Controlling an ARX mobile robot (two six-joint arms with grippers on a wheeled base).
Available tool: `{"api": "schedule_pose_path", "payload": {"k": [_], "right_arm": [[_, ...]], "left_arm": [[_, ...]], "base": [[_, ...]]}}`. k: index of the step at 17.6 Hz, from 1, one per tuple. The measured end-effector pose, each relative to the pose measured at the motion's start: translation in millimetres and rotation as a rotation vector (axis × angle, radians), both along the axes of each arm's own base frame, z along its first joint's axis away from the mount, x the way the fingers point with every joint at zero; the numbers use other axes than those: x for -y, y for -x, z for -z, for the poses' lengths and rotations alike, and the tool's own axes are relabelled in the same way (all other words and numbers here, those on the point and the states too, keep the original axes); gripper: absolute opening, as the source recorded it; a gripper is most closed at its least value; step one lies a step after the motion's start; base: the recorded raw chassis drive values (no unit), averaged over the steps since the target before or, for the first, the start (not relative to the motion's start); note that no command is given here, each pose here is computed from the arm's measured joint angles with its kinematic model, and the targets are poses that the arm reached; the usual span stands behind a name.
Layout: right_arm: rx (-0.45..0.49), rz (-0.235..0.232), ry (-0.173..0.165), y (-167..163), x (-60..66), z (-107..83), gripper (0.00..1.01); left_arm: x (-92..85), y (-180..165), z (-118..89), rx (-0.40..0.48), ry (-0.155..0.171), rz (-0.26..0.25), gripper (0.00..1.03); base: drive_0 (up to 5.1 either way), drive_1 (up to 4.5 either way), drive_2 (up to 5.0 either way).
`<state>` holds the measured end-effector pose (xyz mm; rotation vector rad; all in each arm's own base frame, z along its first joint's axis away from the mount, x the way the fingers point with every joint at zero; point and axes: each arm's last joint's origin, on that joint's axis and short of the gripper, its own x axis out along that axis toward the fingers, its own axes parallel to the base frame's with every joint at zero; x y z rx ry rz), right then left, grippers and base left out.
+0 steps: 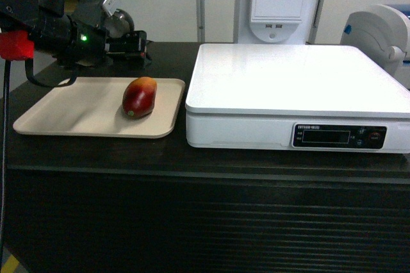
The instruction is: Place dark red mango on scale at checkout
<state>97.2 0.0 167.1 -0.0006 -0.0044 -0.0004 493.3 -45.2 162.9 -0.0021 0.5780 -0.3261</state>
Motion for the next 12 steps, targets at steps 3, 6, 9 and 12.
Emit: {"api": "schedule_pose_path", "payload": {"k": [3, 6, 9, 12], "right_arm": [[0.0, 0.0, 0.0, 0, 0.0, 0.0, 0.98], [0.0, 0.0, 0.0, 0, 0.0, 0.0, 0.98], [0.0, 0.0, 0.0, 0, 0.0, 0.0, 0.98], [0.0, 0.0, 0.0, 0, 0.0, 0.0, 0.98]], "left_arm": [[13.4, -2, 7, -0.065, -0.004, 0.028, 0.98], [18.8, -8, 27, -0.116, -0.012, 0.013, 0.98], [13.7, -18, 30, -0.114, -0.039, -0.034, 0.98], [9.2, -23, 47, -0.158, -0.053, -0.053, 0.98]], "base": [[0.0, 0.0, 0.0], [0.0, 0.0, 0.0], [0.0, 0.0, 0.0], [0.0, 0.0, 0.0]]}}
